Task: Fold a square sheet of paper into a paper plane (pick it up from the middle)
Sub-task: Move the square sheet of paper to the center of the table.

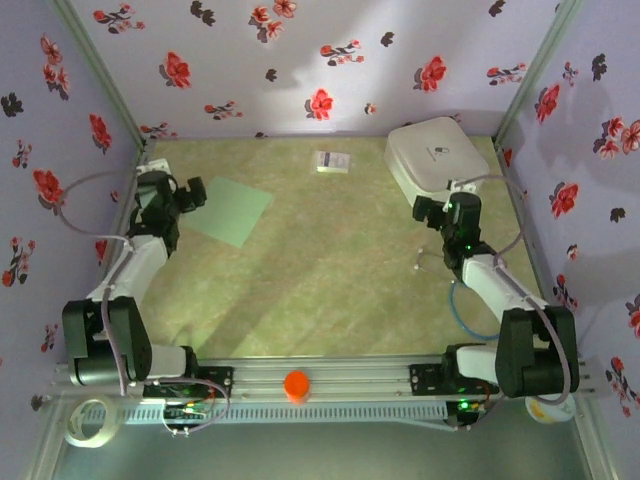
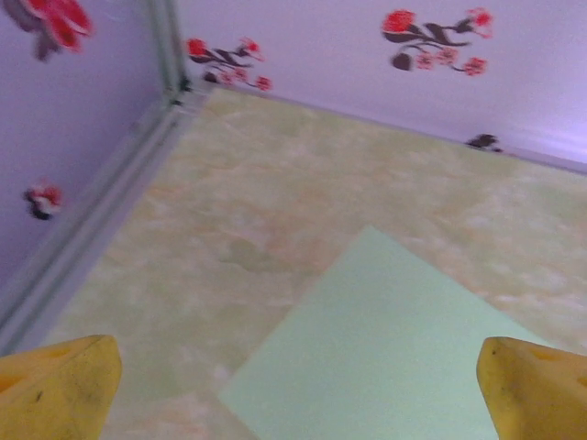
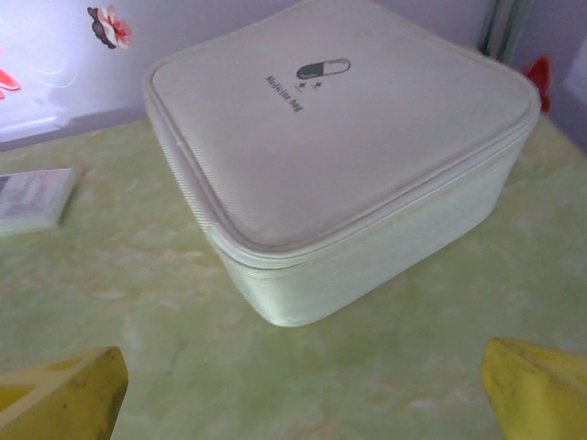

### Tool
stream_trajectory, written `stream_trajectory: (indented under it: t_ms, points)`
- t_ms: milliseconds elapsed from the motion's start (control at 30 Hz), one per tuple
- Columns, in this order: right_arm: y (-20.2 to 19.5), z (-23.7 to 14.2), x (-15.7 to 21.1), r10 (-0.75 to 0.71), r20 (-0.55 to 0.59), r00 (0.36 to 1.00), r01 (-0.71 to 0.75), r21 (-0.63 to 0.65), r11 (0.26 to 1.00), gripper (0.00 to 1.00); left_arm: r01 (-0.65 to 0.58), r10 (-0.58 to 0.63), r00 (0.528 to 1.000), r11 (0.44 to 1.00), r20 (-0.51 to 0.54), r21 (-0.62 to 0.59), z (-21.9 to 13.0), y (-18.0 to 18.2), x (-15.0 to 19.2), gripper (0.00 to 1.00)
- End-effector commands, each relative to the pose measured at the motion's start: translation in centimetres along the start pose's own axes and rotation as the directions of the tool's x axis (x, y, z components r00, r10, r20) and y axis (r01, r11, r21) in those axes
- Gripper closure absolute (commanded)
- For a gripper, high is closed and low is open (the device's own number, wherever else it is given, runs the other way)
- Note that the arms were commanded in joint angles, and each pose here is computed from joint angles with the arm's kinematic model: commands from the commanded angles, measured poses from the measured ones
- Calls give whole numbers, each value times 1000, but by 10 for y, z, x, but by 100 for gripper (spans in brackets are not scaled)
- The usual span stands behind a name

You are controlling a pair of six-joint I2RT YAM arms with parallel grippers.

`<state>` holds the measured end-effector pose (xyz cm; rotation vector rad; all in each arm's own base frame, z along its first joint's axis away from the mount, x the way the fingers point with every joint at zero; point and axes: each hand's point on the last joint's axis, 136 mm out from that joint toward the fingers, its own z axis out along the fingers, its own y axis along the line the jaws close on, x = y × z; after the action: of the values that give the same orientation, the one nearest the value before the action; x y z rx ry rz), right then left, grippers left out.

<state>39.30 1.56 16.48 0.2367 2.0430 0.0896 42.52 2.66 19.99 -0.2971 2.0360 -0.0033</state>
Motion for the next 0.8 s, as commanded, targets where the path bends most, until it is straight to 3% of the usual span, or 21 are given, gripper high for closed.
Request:
stream_trajectory:
  t_ms: [0, 200, 300, 533, 767]
  points:
    - [2, -12, 34, 204, -219, 954, -200, 39, 979, 1, 133, -77, 958, 973, -278, 187, 14, -36, 52, 0]
    - [65, -28, 23, 293, -290, 911, -376, -290, 880, 1, 215, -55, 886, 929, -460, 302, 45, -78, 68, 3]
    - [83, -33, 22, 313, -342, 886, -429, -351, 832, 1, 233, -41, 856, 920, -515, 314, 60, -89, 76, 4]
    - [103, -40, 37, 281, -429, 859, -452, -378, 808, 1, 261, -24, 772, 923, -635, 283, 87, -105, 108, 5]
    - [99, -44, 59, 308, -470, 827, -490, -334, 805, 1, 288, -51, 687, 935, -725, 207, 90, -107, 148, 5]
